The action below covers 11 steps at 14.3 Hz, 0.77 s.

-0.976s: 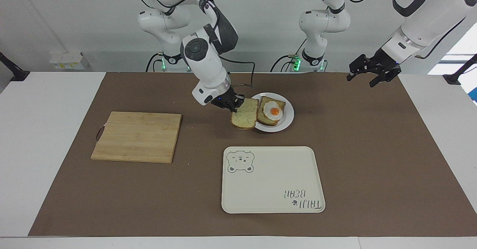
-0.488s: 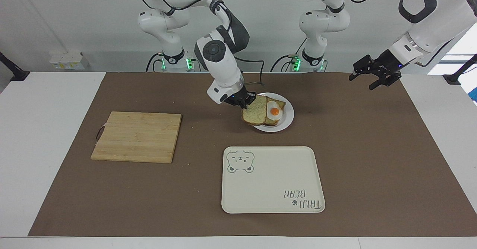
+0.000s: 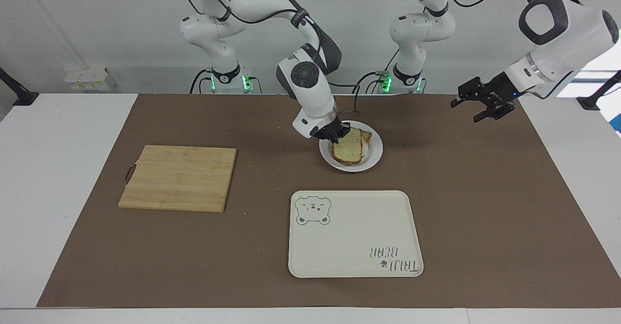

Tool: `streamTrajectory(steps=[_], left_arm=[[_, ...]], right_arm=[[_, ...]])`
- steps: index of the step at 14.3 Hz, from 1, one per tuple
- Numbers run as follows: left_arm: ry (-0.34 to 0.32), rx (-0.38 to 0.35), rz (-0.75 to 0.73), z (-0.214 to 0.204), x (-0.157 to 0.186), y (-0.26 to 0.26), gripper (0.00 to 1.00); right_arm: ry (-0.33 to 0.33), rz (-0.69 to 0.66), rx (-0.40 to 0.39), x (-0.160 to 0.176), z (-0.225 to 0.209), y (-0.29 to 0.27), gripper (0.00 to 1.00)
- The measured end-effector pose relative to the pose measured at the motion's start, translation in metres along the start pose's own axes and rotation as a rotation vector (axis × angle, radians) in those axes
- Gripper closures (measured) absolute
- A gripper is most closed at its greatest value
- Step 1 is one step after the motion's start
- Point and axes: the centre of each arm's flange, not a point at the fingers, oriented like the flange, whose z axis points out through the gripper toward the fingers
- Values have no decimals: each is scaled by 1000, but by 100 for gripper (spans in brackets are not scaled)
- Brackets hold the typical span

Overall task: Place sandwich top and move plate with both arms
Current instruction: 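Lower the bread onto the egg toast while the left gripper reaches the plate, then grip the plate rim with the left gripper while the right gripper withdraws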

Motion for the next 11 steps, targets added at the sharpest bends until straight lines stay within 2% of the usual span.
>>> streamTrajectory(steps=[2,3,9,11], left_arm=[[16,-44,-10,29,-6,-8,0],[21,-59,-9,44,-6,-7,0],[75,-90,-13,132,7,26,0],[77,-100,-40,156,8,26,7]], right_arm=[[3,2,1,2,4,1,91],[6,7,2,4,3,3,84],[63,-13,-4,25,-15,15,20],[119,-21,-30,45,-32,30,0]])
